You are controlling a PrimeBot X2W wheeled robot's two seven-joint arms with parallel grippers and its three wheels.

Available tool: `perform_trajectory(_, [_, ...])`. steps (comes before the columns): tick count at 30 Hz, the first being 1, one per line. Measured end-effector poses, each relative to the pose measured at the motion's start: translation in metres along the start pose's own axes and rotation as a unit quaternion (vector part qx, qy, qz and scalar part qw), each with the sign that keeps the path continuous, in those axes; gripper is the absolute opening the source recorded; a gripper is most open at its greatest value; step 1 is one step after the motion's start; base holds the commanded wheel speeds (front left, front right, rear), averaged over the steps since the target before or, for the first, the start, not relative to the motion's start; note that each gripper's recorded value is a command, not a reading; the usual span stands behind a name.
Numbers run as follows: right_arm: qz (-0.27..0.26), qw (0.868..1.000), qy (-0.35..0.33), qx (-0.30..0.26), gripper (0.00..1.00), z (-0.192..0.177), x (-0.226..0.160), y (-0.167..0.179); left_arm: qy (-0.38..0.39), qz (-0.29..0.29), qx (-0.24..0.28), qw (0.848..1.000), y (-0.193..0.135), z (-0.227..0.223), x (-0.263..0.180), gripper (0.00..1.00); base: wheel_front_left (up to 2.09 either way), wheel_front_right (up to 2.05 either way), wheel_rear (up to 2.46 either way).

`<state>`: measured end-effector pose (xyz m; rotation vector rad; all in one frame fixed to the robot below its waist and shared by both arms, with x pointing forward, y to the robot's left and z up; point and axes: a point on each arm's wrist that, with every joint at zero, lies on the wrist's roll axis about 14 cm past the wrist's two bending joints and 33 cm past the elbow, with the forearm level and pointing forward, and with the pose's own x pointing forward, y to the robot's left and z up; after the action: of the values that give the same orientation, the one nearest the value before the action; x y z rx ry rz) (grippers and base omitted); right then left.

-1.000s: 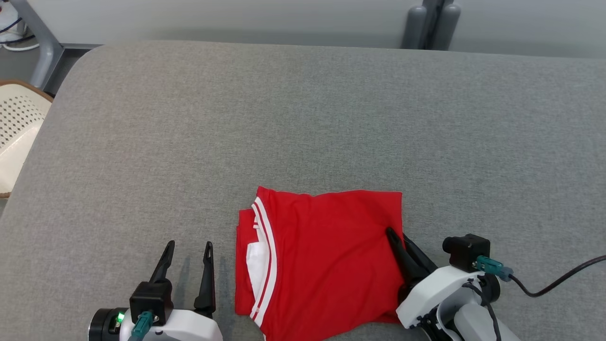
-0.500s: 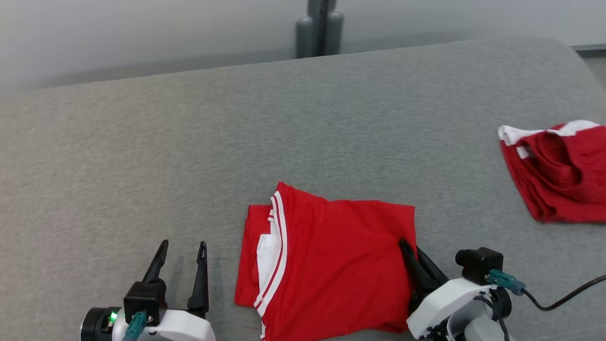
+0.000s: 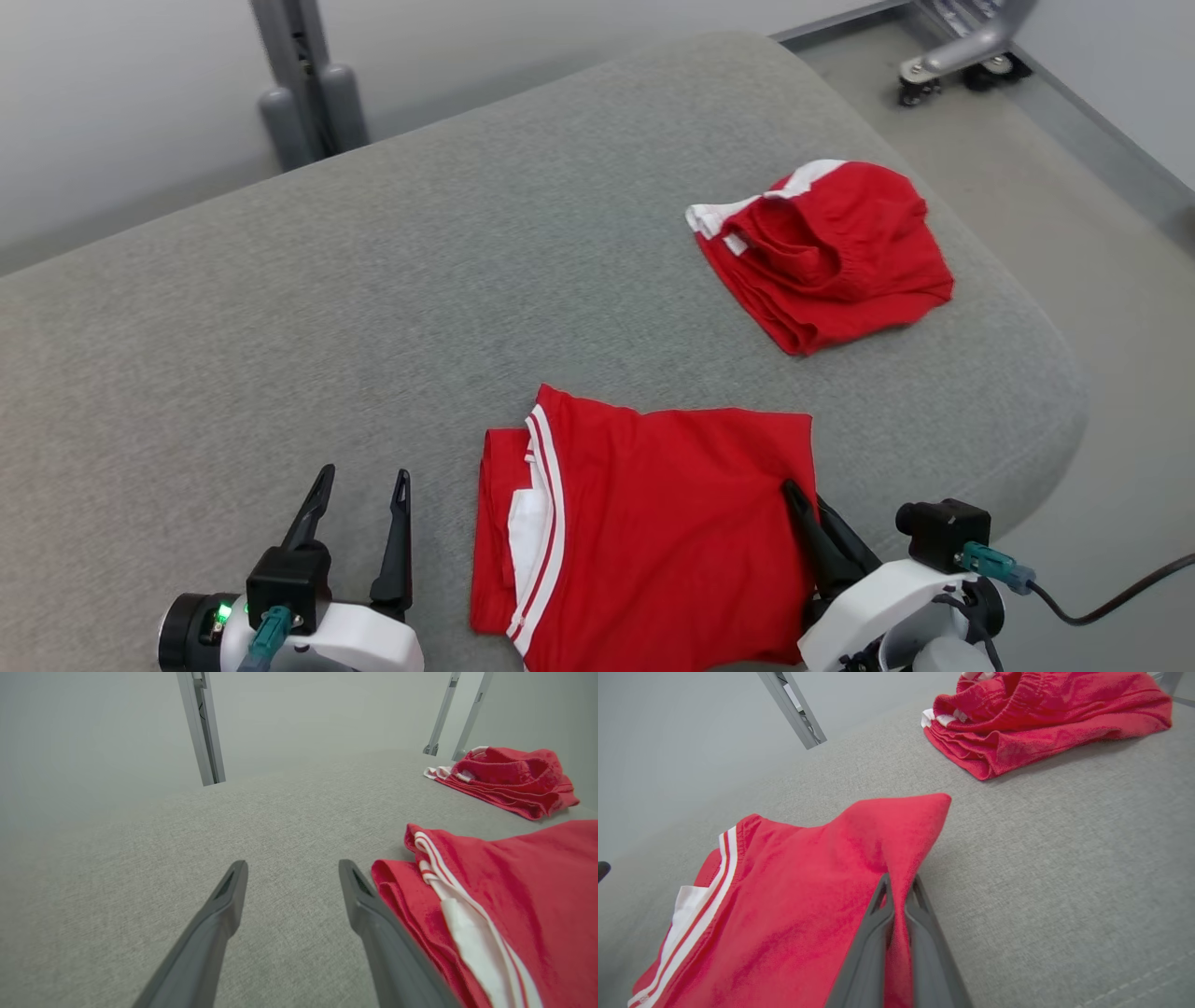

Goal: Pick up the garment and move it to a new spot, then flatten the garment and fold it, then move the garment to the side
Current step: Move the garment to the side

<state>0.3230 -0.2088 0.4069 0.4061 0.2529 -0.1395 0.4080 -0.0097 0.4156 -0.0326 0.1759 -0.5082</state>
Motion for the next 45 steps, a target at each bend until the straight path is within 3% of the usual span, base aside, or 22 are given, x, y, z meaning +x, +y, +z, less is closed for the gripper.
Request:
perform_trajectory(4, [-0.031, 0.999, -0.018, 0.008, 0.0, 0.01, -0.01, -0.018, -0.001, -0.037, 0.001, 0.999, -0.022, 0.0, 0.016, 1.0, 0.0, 0.0, 0.0])
perform_trajectory(9, [-0.044, 0.998, -0.034, 0.003, 0.0, 0.022, -0.005, -0.026, 0.009, -0.049, -0.004, 0.999, -0.026, -0.011, 0.024, 1.0, 0.0, 0.0, 0.0])
perform_trajectory(17, [-0.008, 0.993, -0.084, -0.082, 0.0, 0.079, 0.045, -0.012, 0.015, -0.025, -0.003, 1.0, -0.004, -0.018, 0.025, 1.0, 0.0, 0.0, 0.0])
perform_trajectory(21, [-0.016, 0.986, -0.107, -0.125, 0.0, 0.113, 0.078, -0.016, 0.018, 0.001, -0.004, 1.0, 0.015, -0.022, 0.021, 1.0, 0.0, 0.0, 0.0])
perform_trajectory(29, [-0.078, 0.968, -0.118, -0.208, 0.0, 0.159, 0.121, -0.06, 0.023, 0.055, -0.002, 0.998, 0.055, -0.027, 0.008, 1.0, 0.0, 0.0, 0.0])
perform_trajectory(37, [-0.168, 0.95, -0.102, -0.245, 0.0, 0.181, 0.132, -0.125, 0.027, 0.096, 0.005, 0.995, 0.085, -0.031, -0.006, 1.0, 0.0, 0.0, 0.0])
perform_trajectory(38, [-0.176, 0.948, -0.097, -0.246, 0.03, 0.18, 0.133, -0.131, 0.028, 0.103, 0.007, 0.994, 0.089, -0.032, -0.009, 1.0, 0.0, 0.0, 0.0])
perform_trajectory(39, [-0.183, 0.945, -0.092, -0.254, 0.65, 0.18, 0.133, -0.136, 0.029, 0.109, 0.008, 0.994, 0.093, -0.032, -0.011, 1.0, 0.0, 0.0, 0.0])
perform_trajectory(40, [-0.189, 0.944, -0.094, -0.255, 1.0, 0.182, 0.134, -0.139, 0.031, 0.114, 0.008, 0.993, 0.096, -0.033, -0.012, 1.0, 0.0, 0.0, 0.0])
perform_trajectory(45, [-0.197, 0.934, -0.127, -0.27, 1.0, 0.203, 0.141, -0.132, 0.034, 0.126, 0.007, 0.991, 0.103, -0.036, -0.016, 1.0, 0.0, 0.0, 0.0])
